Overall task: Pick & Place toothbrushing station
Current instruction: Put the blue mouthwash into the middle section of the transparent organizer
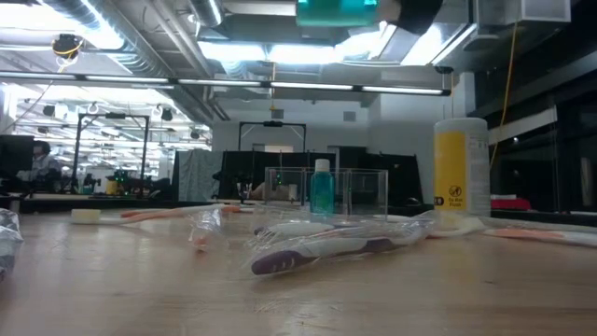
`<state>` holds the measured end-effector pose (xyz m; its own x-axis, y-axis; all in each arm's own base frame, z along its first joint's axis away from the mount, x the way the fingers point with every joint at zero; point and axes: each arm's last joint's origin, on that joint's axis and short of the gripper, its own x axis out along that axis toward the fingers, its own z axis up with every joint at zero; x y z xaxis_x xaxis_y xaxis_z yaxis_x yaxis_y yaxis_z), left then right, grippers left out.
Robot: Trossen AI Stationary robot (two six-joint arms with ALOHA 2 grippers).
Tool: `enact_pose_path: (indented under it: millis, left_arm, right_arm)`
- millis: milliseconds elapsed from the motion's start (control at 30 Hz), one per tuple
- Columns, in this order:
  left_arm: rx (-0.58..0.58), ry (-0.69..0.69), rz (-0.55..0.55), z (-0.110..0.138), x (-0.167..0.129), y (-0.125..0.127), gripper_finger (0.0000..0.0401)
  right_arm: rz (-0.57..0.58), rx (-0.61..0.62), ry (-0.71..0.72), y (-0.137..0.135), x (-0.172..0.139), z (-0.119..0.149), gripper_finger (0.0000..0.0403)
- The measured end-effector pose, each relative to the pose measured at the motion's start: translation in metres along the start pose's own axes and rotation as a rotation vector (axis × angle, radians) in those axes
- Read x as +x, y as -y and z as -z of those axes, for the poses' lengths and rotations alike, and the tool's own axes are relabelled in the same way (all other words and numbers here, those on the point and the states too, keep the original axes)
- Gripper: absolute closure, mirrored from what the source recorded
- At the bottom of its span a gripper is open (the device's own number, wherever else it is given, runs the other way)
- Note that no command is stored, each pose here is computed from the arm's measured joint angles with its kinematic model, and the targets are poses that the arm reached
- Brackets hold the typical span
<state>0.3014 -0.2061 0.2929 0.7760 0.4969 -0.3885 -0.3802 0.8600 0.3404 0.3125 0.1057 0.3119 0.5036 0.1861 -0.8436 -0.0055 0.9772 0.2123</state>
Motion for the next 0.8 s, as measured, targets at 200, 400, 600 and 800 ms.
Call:
enact_pose_path:
  millis: [200,400,600,800]
  left_arm:
    - [0.055,-0.022,0.039,-0.012,0.008,-0.007,0.0265]
    - [0.142,0.039,0.082,-0.029,0.008,-0.007,0.0265]
    - [0.190,0.025,0.130,-0.031,0.016,-0.009,0.0265]
    - [0.303,0.028,0.133,-0.032,0.020,-0.012,0.0265]
  right_arm:
    - [-0.003,-0.010,0.042,-0.002,0.002,-0.020,0.0316]
    - [-0.001,0.026,0.069,0.000,0.005,-0.034,0.0316]
    - [-0.031,0.063,0.140,-0.001,0.002,-0.045,0.0316]
    - [-0.055,0.092,0.179,-0.004,-0.003,-0.050,0.0316]
